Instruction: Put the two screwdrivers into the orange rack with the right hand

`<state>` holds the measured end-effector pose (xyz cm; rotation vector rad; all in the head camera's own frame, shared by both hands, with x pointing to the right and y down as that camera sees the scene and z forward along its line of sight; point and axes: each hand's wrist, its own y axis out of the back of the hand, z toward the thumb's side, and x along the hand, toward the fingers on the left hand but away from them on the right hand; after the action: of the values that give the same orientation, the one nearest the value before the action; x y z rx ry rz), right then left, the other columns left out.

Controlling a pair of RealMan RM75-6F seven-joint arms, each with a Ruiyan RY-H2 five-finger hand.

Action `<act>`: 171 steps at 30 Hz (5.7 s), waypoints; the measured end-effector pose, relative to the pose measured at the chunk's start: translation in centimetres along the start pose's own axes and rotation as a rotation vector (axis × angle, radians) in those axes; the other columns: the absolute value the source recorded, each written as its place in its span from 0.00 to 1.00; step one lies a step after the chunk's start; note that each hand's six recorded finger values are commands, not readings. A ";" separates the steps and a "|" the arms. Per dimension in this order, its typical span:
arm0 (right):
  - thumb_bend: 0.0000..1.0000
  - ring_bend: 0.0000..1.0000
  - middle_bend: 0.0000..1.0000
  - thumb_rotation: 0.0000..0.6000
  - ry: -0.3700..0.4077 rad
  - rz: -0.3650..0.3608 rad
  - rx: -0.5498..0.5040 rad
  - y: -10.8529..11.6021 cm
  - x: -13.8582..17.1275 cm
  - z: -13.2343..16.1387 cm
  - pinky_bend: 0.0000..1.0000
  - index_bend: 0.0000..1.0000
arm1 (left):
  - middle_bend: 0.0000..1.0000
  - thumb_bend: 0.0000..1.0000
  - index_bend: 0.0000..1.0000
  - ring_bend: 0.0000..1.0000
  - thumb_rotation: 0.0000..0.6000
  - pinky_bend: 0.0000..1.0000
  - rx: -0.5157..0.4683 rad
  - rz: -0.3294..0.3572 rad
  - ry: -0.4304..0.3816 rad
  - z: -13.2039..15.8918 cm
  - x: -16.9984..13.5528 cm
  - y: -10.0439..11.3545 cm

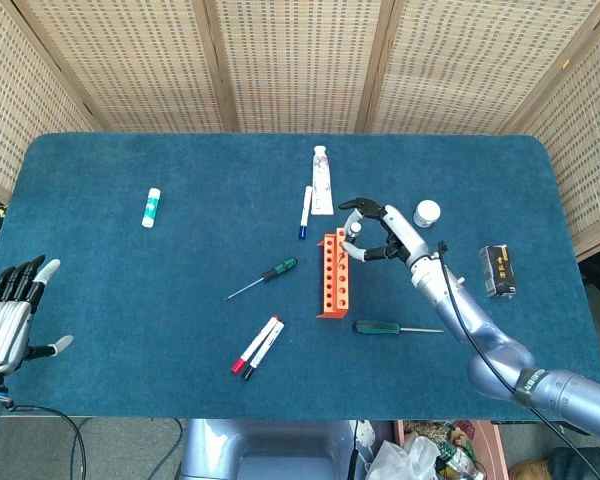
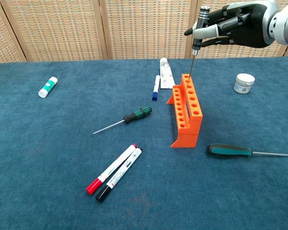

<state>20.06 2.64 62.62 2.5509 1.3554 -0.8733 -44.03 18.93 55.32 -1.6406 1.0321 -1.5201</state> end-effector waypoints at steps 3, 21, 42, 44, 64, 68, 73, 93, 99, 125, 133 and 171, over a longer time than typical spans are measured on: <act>0.49 0.00 0.20 1.00 -0.009 -0.003 0.008 0.3 0.1 -0.4 0.08 0.61 | 0.00 0.00 0.00 0.00 1.00 0.00 0.002 -0.001 -0.002 0.1 0.0 0.0; 0.50 0.00 0.20 1.00 -0.053 -0.006 0.023 0.6 -0.1 -2.6 0.08 0.61 | 0.00 0.00 0.00 0.00 1.00 0.00 0.003 -0.005 0.001 0.1 0.1 -0.2; 0.50 0.00 0.20 1.00 -0.080 0.026 0.181 -1.3 -0.5 -5.3 0.08 0.62 | 0.00 0.00 0.00 0.00 1.00 0.00 0.001 -0.009 -0.002 0.2 0.1 -0.3; 0.50 0.00 0.20 1.00 -0.082 0.026 0.196 -1.6 -0.7 -5.6 0.08 0.62 | 0.00 0.00 0.00 0.00 1.00 0.00 0.000 -0.009 -0.001 0.1 0.1 -0.3; 0.50 0.00 0.20 1.00 -0.096 0.017 0.281 -2.2 -1.9 -5.2 0.08 0.62 | 0.00 0.00 0.00 0.00 1.00 0.00 -0.001 -0.013 0.000 0.1 0.2 -0.3; 0.50 0.00 0.20 1.00 -0.108 0.018 0.292 -2.3 -1.9 -5.4 0.08 0.62 | 0.00 0.00 0.00 0.00 1.00 0.00 -0.001 -0.012 0.000 0.1 0.2 -0.3; 0.50 0.00 0.20 1.00 -0.112 0.022 0.297 -2.5 -1.9 -5.5 0.08 0.62 | 0.00 0.00 0.00 0.00 1.00 0.00 -0.002 -0.014 0.000 0.1 0.2 -0.3; 0.50 0.00 0.20 1.00 -0.125 0.045 0.325 -3.2 -2.1 -5.5 0.09 0.61 | 0.00 0.00 0.00 0.00 1.00 0.00 -0.003 -0.011 0.002 0.0 0.2 -0.3; 0.49 0.00 0.20 1.00 -0.099 0.049 0.304 -3.8 -1.9 -4.8 0.09 0.47 | 0.00 0.00 0.00 0.00 1.00 0.00 -0.003 -0.013 0.001 0.0 0.2 -0.3; 0.49 0.00 0.18 1.00 -0.004 0.079 0.333 -6.4 -2.2 -2.4 0.09 0.43 | 0.00 0.00 0.00 0.00 1.00 0.00 -0.018 -0.007 -0.003 0.0 0.1 0.0; 0.49 0.00 0.18 1.00 0.003 0.068 0.464 -7.0 -2.8 -2.8 0.09 0.43 | 0.00 0.00 0.00 0.00 1.00 0.00 -0.023 -0.005 -0.002 -0.1 0.0 0.1; 0.49 0.00 0.13 1.00 -0.061 0.005 0.464 -5.8 -4.7 -3.1 0.09 0.42 | 0.00 0.00 0.00 0.00 1.00 0.00 -0.026 -0.006 -0.006 -0.1 0.0 0.2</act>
<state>14.76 3.83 68.59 2.8182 1.2452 -1.3939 -44.19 18.89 55.18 -1.6667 1.0485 -1.5103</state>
